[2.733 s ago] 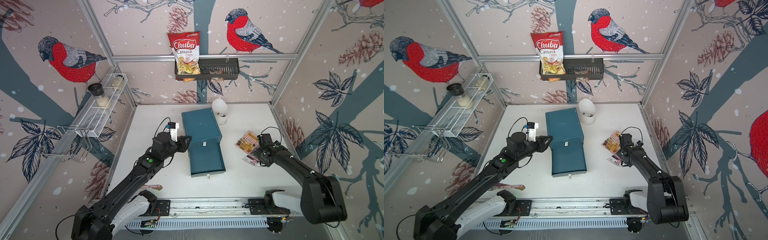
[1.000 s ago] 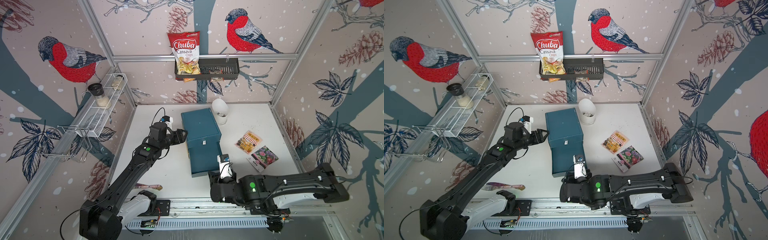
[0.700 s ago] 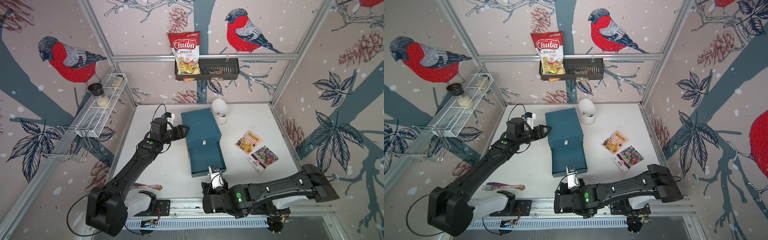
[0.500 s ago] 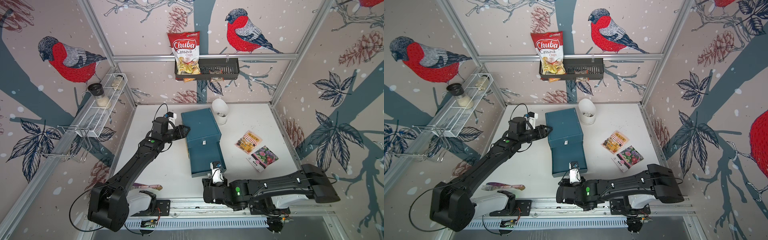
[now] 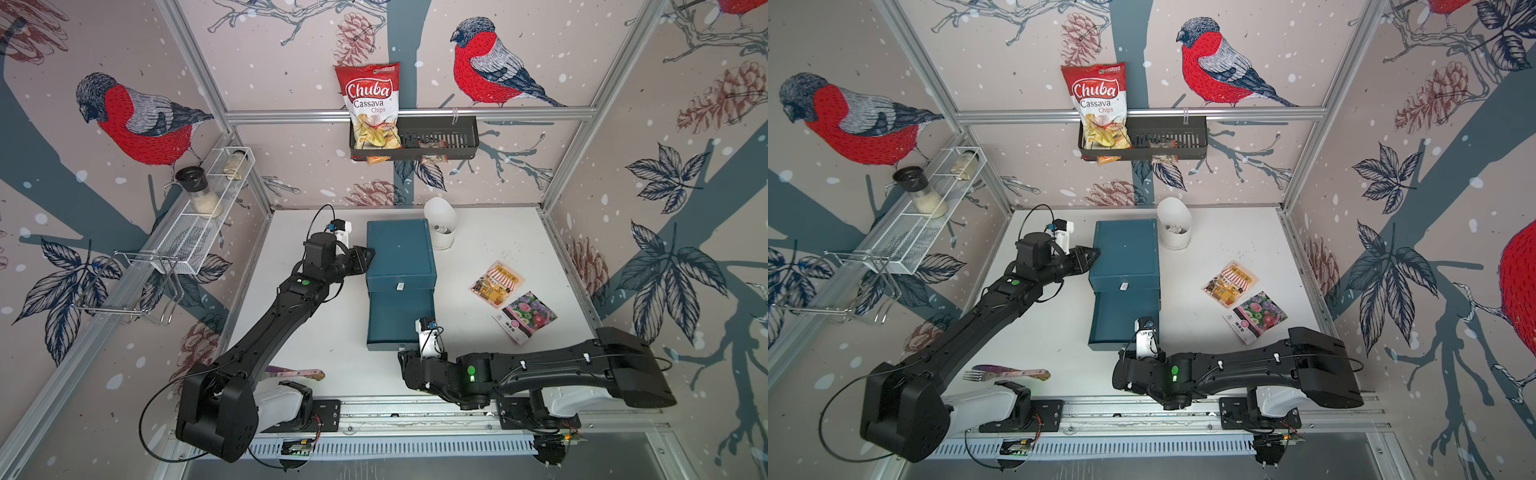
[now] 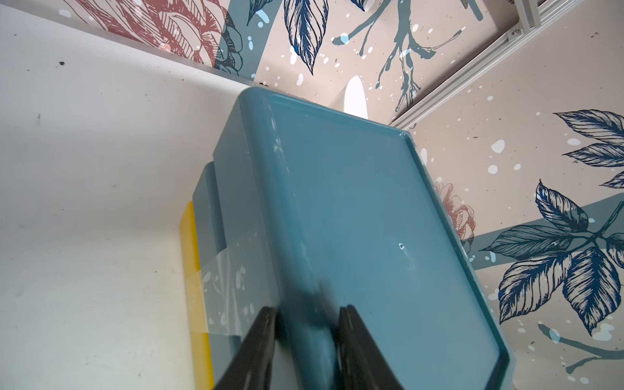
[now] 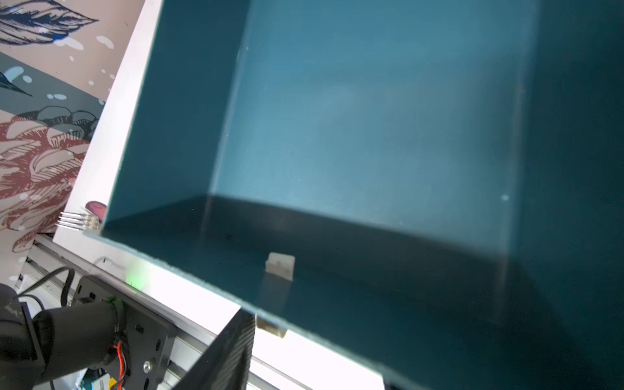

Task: Take the seed bags out of the drawer
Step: Close the drawer in the storage box.

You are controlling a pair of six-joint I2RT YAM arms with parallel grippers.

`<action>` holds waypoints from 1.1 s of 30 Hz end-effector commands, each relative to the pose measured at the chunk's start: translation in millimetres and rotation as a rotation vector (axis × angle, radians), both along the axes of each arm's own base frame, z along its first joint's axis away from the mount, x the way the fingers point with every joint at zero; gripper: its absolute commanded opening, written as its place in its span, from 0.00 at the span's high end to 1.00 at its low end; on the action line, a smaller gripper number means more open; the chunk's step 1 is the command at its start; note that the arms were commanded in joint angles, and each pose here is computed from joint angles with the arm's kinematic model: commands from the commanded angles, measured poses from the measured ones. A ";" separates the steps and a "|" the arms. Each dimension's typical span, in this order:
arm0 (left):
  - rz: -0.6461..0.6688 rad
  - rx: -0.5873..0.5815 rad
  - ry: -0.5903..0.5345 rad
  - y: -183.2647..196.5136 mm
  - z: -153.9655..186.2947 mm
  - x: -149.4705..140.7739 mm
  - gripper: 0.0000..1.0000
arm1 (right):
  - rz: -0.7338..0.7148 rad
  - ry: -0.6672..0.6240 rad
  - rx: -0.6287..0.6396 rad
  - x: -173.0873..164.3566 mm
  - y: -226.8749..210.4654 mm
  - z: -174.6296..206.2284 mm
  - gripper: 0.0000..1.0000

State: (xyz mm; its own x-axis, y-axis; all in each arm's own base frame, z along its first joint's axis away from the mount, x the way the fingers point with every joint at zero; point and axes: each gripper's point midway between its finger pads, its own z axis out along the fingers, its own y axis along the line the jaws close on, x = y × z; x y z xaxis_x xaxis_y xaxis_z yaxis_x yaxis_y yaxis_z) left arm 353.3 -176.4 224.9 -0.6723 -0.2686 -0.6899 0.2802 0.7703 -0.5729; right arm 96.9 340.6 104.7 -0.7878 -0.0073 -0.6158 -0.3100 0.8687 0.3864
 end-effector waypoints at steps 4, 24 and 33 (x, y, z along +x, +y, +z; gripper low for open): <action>-0.012 0.075 0.152 8.8 -41.5 -24.1 0.66 | -0.051 -0.097 0.029 19.0 5.8 19.8 0.42; -0.087 0.063 0.192 -2.3 -57.4 -49.7 0.67 | -0.159 -0.302 0.024 103.6 17.5 28.8 0.45; -0.094 0.029 0.184 -2.5 -46.3 -59.7 0.61 | -0.214 -0.368 0.021 115.3 7.7 30.6 0.45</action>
